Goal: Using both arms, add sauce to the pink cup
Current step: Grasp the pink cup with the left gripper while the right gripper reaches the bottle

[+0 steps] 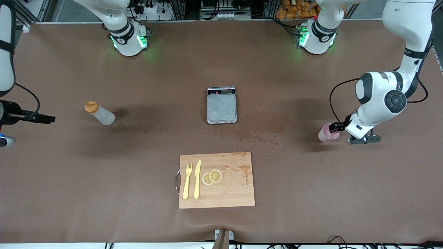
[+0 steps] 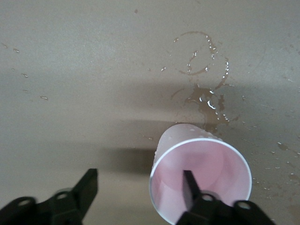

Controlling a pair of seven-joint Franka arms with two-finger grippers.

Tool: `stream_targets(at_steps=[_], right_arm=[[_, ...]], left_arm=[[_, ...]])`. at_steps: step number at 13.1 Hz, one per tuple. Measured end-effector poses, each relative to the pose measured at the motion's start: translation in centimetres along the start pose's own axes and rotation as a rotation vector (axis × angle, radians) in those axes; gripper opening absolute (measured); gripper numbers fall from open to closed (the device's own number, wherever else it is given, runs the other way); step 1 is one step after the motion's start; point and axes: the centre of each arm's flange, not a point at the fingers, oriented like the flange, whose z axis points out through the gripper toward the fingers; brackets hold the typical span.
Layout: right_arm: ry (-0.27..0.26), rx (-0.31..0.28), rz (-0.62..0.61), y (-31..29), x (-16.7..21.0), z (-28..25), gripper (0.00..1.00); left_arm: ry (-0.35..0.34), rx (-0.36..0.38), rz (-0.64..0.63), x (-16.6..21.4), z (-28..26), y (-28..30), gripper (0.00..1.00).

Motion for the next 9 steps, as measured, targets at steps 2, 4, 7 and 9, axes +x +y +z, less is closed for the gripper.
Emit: stream_targets(at_steps=[2, 4, 7, 9], right_arm=[[-0.045, 0.045, 0.027, 1.5, 0.1, 1.0, 1.00], [-0.075, 0.096, 0.050, 2.6, 0.6, 2.2, 1.00], [-0.163, 0.244, 0.120, 5.3, 1.7, 5.4, 1.00], [-0.240, 0.326, 0.166, 7.3, 2.4, 8.2, 1.00]], left_arm=[[-0.005, 0.000, 0.001, 0.0, 0.3, 0.1, 0.51], [-0.005, 0.000, 0.003, 0.0, 0.3, 0.2, 0.27], [0.003, -0.002, 0.010, 0.1, 0.0, 0.6, 0.03], [0.003, -0.002, 0.009, 0.1, 0.0, 0.5, 0.03]])
